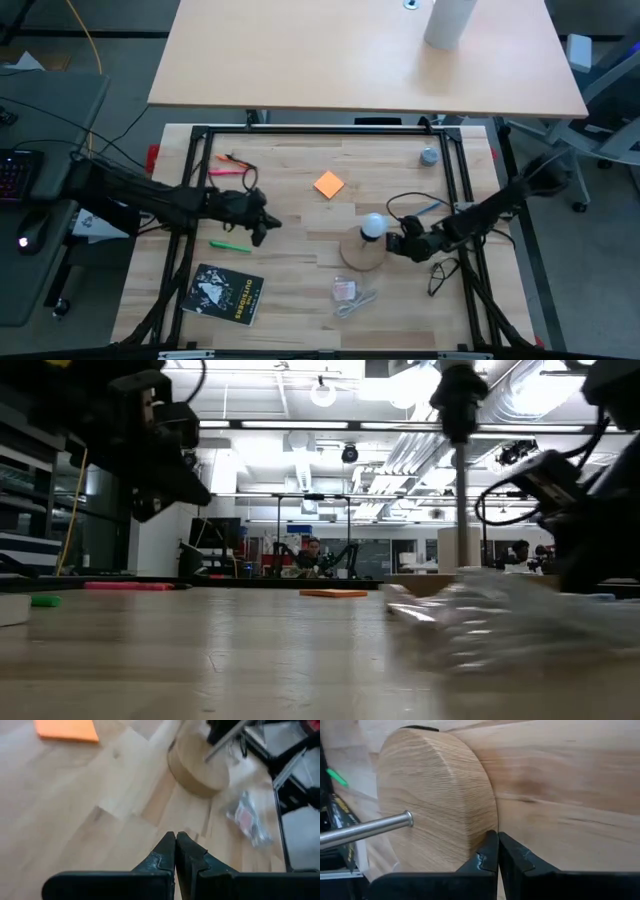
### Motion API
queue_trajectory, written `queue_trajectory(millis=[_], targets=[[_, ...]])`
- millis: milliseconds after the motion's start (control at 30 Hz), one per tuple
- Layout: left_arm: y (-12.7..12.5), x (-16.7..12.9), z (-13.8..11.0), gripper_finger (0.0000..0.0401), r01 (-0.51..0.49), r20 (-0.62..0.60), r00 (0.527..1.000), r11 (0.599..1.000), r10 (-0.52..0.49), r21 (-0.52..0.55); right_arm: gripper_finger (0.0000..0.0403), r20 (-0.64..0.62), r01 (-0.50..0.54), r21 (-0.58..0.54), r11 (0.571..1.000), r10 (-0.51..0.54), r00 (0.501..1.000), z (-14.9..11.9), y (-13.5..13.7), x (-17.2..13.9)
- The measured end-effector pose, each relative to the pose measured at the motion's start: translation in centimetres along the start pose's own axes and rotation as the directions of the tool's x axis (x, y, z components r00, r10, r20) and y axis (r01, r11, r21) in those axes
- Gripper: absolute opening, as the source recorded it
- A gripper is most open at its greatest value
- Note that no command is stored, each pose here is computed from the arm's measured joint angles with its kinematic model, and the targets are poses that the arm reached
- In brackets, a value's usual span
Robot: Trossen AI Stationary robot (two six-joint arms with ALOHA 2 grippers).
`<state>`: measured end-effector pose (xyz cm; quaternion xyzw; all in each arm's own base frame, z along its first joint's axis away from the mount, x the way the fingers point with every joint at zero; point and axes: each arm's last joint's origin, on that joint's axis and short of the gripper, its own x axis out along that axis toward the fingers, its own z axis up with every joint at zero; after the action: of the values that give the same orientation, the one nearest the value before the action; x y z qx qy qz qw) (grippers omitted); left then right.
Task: Screw lightbulb
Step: Remove the white lightbulb from the lamp
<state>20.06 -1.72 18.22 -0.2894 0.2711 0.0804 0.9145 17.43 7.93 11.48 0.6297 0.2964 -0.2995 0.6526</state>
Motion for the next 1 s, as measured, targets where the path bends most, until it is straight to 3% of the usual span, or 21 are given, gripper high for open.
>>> queue_trajectory(millis=[300,433,567,700,767,833,1000], targets=[[0.2,-2.1,0.4,0.0,-0.035,0.09,0.995,0.999,0.032,0.025,0.0,0.054,-0.093,-0.037,0.995,0.095,0.994,0.3,5.0,4.1],[0.1,-2.4,0.6,0.0,-0.033,0.113,0.993,0.999,0.03,0.028,0.0,0.014,-0.136,-0.128,0.982,0.139,0.99,0.4,7.9,5.6],[-0.1,-2.7,0.9,0.0,-0.016,0.145,0.989,0.999,0.01,0.039,0.0,-0.035,-0.148,-0.227,0.963,0.144,0.989,0.3,9.3,4.9],[-0.6,-3.0,1.7,0.0,0.014,0.223,0.974,0.997,-0.032,0.08,0.0,-0.006,-0.109,-0.305,0.946,0.112,0.994,0.3,9.3,1.9],[-1.0,-3.1,2.4,0.0,0.003,0.257,0.966,0.992,-0.036,0.126,0.0,0.016,-0.131,-0.359,0.924,0.146,0.989,0.3,9.6,-0.2],[-1.4,-3.3,3.4,0.0,-0.029,0.292,0.956,0.984,-0.024,0.177,0.0,0.033,-0.232,-0.412,0.881,0.269,0.963,0.3,10.8,-2.2],[-2.1,-2.9,7.0,0.0,-0.181,0.369,0.928,0.927,0.05,0.33,0.0,0.073,-0.424,-0.556,0.715,0.55,0.832,0.2,15.5,-6.8]])
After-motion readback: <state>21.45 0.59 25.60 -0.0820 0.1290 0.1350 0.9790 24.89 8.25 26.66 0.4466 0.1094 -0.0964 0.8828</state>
